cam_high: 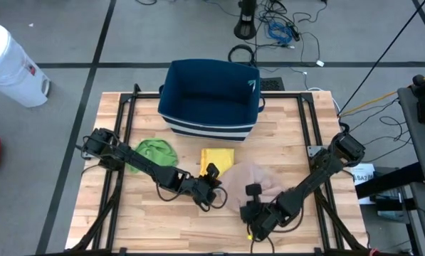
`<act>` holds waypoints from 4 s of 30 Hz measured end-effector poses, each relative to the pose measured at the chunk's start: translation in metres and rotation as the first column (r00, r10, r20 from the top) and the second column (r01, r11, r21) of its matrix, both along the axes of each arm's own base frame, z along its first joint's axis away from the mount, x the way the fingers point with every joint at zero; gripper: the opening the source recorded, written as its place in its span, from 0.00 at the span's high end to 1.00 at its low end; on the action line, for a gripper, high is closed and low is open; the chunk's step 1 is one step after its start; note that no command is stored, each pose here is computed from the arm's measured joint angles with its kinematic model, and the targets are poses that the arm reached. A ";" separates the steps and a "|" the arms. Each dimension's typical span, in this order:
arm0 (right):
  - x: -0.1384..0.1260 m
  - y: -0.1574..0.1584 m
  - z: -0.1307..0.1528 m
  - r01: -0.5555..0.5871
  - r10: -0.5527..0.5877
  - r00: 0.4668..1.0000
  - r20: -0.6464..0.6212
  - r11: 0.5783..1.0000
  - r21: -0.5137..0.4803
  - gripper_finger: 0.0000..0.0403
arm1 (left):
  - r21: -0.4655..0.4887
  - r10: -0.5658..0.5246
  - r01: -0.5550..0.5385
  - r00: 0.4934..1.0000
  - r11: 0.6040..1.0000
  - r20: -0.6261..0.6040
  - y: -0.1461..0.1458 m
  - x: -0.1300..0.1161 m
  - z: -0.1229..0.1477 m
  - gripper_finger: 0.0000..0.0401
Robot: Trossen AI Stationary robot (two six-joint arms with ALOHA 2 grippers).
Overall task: Fold towel
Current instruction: Fold the brown towel
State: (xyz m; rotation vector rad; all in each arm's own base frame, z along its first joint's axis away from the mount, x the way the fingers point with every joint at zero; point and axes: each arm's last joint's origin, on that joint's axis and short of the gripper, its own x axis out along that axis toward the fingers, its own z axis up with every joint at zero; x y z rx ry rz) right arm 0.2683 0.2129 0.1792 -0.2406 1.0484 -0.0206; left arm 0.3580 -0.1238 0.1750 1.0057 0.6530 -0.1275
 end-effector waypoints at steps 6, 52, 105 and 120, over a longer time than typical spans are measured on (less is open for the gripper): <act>-0.005 0.019 0.059 -0.026 0.025 1.000 -0.012 0.996 -0.086 1.00 | 0.154 0.052 -0.069 0.992 0.986 0.114 -0.016 -0.002 0.023 1.00; -0.023 0.016 0.016 0.066 -0.065 0.997 -0.039 0.996 0.051 0.66 | -0.130 0.471 -0.459 0.879 0.879 0.073 0.049 -0.054 0.091 1.00; -0.019 0.006 0.048 0.088 -0.080 0.993 -0.081 0.991 0.105 0.89 | -0.208 0.393 -0.420 0.906 0.883 -0.159 0.035 -0.070 0.077 1.00; -0.035 -0.038 -0.006 0.315 -0.323 0.924 -0.205 0.946 -0.071 0.50 | -0.110 0.424 -0.469 0.859 0.876 -0.287 0.044 -0.044 0.028 1.00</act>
